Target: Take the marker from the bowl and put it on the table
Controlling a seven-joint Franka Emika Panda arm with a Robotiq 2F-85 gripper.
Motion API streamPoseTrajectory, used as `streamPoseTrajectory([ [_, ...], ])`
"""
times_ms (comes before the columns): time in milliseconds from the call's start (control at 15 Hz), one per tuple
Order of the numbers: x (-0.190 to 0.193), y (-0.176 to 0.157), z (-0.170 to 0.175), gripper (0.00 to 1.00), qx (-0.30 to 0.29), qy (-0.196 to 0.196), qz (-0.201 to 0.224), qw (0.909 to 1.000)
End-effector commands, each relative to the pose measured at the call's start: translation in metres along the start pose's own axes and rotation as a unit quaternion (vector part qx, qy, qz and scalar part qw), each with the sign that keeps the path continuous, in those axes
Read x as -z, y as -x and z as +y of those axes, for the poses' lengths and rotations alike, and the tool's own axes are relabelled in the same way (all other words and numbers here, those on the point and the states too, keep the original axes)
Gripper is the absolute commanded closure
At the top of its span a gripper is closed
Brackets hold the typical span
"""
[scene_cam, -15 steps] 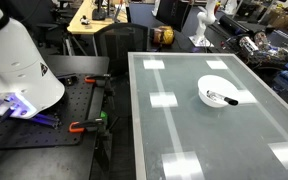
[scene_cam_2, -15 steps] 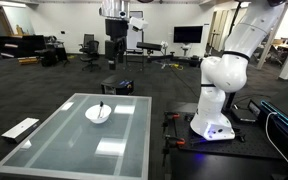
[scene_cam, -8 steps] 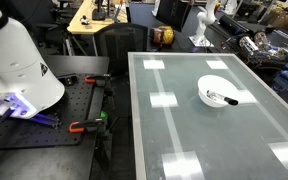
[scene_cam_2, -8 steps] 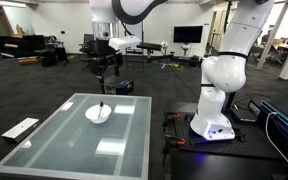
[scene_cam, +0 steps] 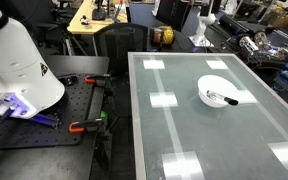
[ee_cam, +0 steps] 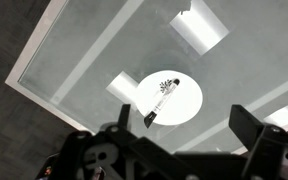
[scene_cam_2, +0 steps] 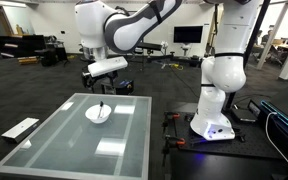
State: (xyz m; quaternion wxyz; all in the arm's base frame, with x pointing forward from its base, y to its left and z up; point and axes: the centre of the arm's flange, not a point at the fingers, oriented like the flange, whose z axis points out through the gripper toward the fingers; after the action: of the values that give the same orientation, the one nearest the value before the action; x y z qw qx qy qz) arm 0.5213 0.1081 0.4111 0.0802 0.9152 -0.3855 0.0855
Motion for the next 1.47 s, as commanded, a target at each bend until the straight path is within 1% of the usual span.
streamPoseTrajectory([
  [0, -0.015, -0.005, -0.023, 0.0, -0.067, 0.017, 0.026, 0.9973],
  [200, -0.033, -0.006, -0.03, 0.0, -0.112, 0.022, 0.042, 0.9925],
  [533, -0.073, -0.007, -0.035, 0.0, -0.158, 0.029, 0.063, 0.985],
  [800, -0.109, -0.008, -0.032, 0.0, -0.191, 0.058, 0.062, 0.978],
  [1067, -0.132, -0.011, -0.026, 0.0, -0.215, 0.079, 0.053, 0.972],
  [1200, -0.132, -0.008, -0.018, 0.0, -0.198, 0.084, 0.046, 0.9754],
  [1400, -0.135, -0.011, -0.018, 0.0, -0.2, 0.087, 0.046, 0.9748],
])
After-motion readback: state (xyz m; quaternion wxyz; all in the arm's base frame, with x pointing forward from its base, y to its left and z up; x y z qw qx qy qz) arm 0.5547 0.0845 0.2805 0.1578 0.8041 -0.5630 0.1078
